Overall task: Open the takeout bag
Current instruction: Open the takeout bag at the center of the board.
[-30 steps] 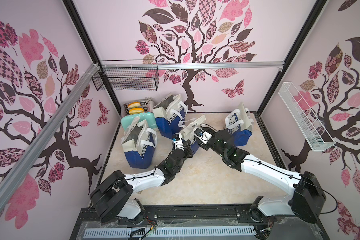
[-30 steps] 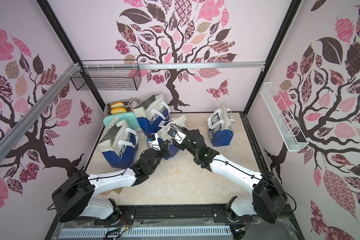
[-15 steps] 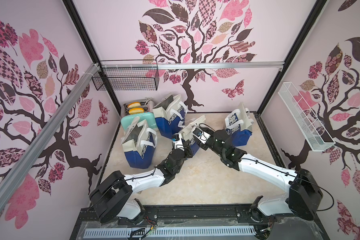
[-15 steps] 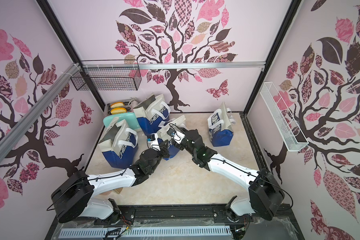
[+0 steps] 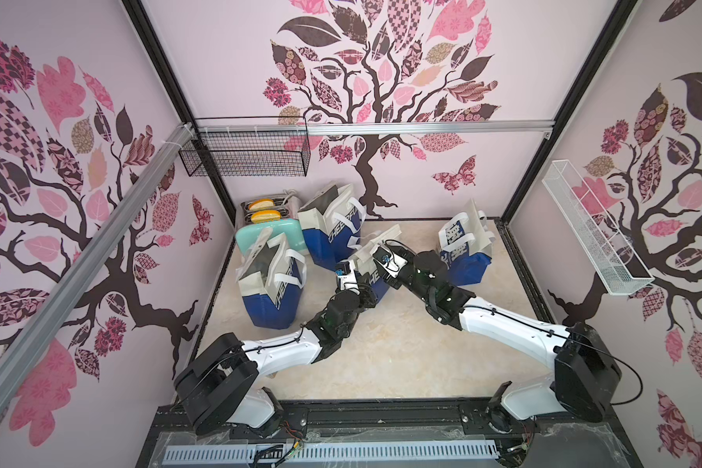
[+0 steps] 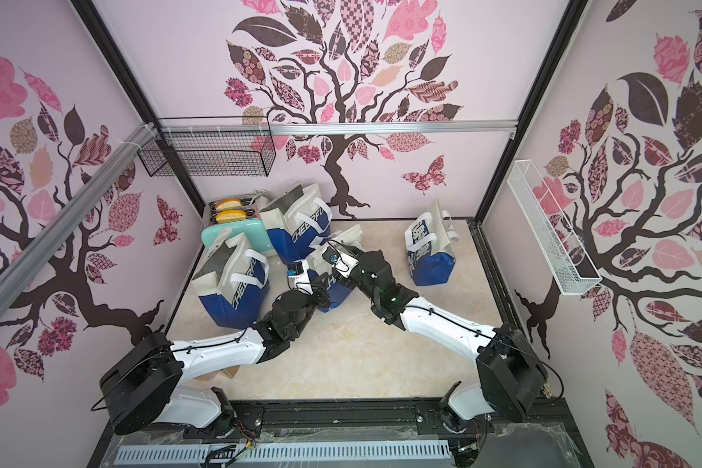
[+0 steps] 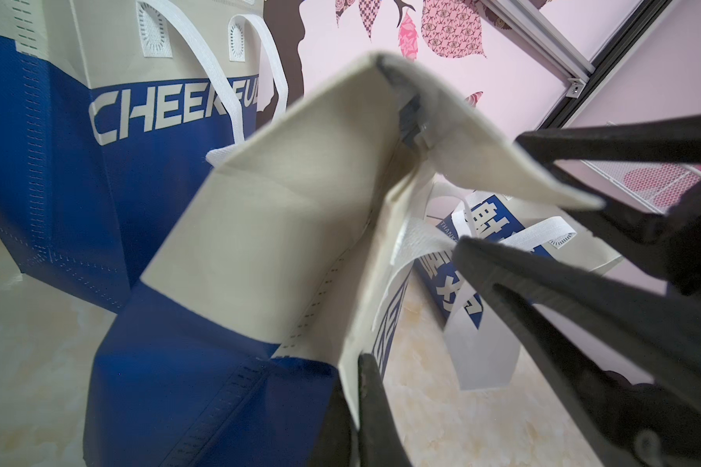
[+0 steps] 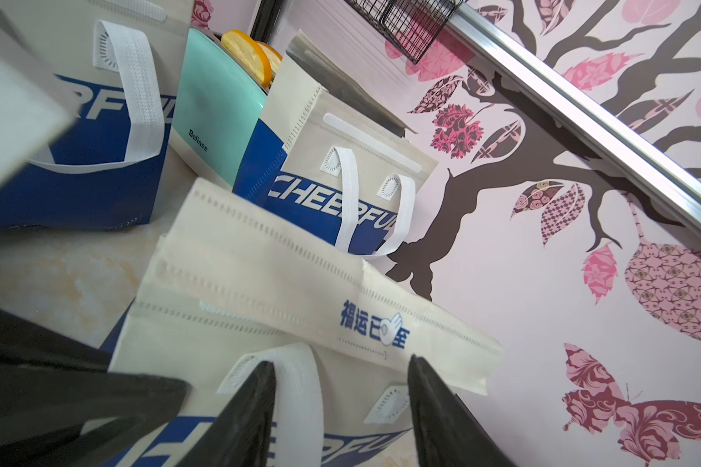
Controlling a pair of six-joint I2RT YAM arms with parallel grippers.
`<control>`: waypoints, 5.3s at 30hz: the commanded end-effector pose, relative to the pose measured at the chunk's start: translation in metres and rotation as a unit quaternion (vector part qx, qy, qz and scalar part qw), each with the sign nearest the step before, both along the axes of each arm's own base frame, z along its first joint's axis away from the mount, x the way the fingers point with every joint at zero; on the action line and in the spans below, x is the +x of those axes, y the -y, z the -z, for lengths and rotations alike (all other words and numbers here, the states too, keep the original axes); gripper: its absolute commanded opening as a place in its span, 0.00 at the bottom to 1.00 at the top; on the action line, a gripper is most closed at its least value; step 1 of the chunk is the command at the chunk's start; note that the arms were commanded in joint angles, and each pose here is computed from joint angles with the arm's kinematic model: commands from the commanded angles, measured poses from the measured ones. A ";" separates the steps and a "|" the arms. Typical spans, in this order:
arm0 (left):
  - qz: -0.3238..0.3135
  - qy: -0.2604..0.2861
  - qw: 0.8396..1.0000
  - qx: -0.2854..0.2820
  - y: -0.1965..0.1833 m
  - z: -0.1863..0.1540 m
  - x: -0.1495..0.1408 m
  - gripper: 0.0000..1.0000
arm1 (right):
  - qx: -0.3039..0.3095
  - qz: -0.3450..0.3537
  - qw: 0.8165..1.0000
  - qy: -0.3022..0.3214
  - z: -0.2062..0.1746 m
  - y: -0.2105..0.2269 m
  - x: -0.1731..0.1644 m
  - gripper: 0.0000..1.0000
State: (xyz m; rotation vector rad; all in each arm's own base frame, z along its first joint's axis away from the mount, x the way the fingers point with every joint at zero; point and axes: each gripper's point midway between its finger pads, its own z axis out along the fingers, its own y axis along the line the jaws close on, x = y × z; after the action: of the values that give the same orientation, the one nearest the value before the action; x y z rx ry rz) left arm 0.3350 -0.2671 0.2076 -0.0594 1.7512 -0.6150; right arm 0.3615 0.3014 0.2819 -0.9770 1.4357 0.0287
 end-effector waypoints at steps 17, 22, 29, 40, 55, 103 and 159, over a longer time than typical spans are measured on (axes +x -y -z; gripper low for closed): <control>0.005 -0.003 1.000 0.018 0.001 0.007 -0.001 0.00 | 0.017 0.002 1.000 0.020 -0.019 -0.013 0.017 0.55; 0.005 -0.001 1.000 0.020 0.000 0.006 -0.002 0.00 | 0.003 0.021 0.999 0.027 -0.004 -0.014 0.028 0.54; 0.003 0.001 1.000 0.024 -0.002 0.006 -0.002 0.00 | 0.016 0.075 0.994 0.073 -0.011 -0.004 0.045 0.46; 0.002 0.000 1.000 0.025 -0.002 0.007 -0.002 0.00 | -0.010 0.100 0.991 0.093 -0.004 -0.005 0.060 0.35; -0.008 0.001 0.999 0.033 -0.011 0.011 -0.006 0.00 | -0.007 0.122 0.987 0.102 0.000 -0.001 0.066 0.18; -0.044 -0.076 0.992 0.092 -0.040 0.063 -0.015 0.00 | -0.324 0.171 0.899 0.241 -0.063 -0.006 0.063 0.00; -0.023 -0.054 0.993 0.105 -0.033 0.024 -0.019 0.00 | -0.035 0.046 0.998 0.005 -0.014 0.019 0.019 0.61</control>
State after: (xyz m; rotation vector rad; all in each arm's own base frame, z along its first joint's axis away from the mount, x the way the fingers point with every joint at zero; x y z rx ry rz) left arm 0.3186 -0.2371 0.1842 -0.0119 1.8873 -0.4350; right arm 0.3788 0.2744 0.2790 -0.9715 1.5238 -0.1212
